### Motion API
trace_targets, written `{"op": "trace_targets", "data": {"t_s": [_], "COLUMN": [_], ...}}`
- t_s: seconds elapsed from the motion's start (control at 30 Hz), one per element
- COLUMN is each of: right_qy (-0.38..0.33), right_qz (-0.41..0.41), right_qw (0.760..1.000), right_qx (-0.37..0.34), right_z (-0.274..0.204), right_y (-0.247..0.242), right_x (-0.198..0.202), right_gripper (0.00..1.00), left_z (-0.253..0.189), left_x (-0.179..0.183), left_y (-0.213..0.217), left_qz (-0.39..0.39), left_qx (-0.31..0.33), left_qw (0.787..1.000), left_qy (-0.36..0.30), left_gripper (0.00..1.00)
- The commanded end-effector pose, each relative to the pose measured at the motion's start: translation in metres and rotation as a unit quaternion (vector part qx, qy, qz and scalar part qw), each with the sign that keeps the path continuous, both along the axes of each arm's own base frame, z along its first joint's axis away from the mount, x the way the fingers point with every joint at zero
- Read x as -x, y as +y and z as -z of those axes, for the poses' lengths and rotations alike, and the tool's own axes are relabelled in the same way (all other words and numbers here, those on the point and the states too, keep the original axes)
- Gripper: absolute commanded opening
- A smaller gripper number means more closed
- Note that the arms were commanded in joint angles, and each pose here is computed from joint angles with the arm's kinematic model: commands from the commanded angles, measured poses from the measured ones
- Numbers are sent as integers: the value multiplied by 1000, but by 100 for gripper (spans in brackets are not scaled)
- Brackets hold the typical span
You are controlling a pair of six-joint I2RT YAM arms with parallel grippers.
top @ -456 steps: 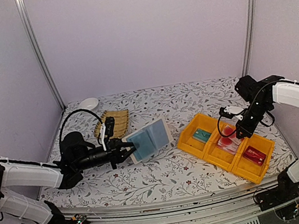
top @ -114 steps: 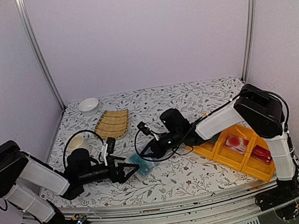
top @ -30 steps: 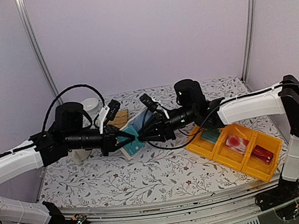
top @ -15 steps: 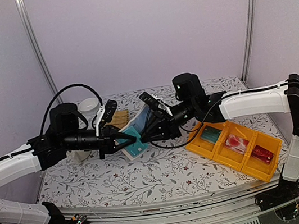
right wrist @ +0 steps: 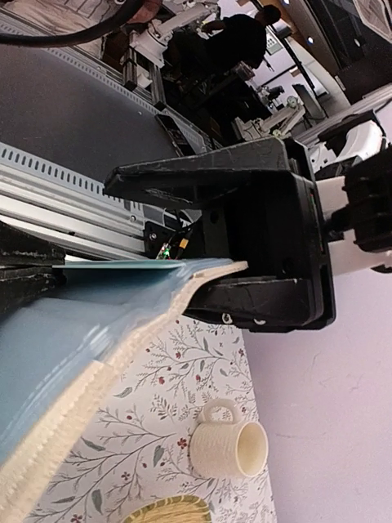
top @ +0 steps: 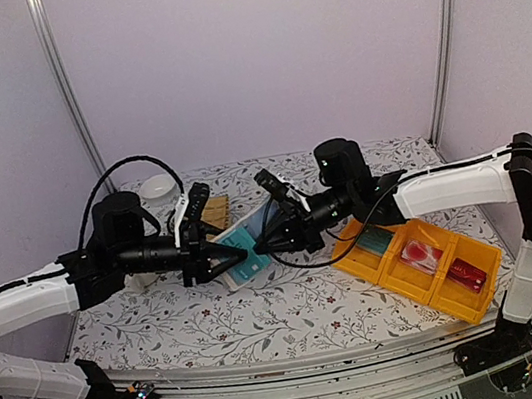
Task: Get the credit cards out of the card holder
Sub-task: Remove the credit card from the card slot.
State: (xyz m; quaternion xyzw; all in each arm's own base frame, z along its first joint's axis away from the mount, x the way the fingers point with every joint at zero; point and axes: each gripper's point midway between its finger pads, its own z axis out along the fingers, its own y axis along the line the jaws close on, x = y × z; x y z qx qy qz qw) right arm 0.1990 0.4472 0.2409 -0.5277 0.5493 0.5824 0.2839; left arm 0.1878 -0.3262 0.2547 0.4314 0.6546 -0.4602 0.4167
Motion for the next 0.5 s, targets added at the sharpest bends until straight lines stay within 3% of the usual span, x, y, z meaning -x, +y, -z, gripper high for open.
{"op": "trace_targets", "data": {"t_s": [0.0,0.17,0.33,0.47], "right_qy": [32,77,104,111], "right_qz": [71,92,76,83], "right_qw": [996,991,990,989], "right_qx": [40,53,50,58], "right_z": [44,82,98,106], "right_y": [-4,-7,-2,-5], "right_x": [-28,-38,-37,-41], "right_gripper": [2,2,2,2], "left_z": [53,98,118,136], "left_x": [-11,-25,-28,-27], "left_y": [-1,21,34,32], "left_qz": [-35,-117,-143,-136], "left_qx": [-11,24,37,17], "left_qw": [999,992,988,989], "left_qy": [29,39,41,61], "left_gripper": [45,47,28,6]}}
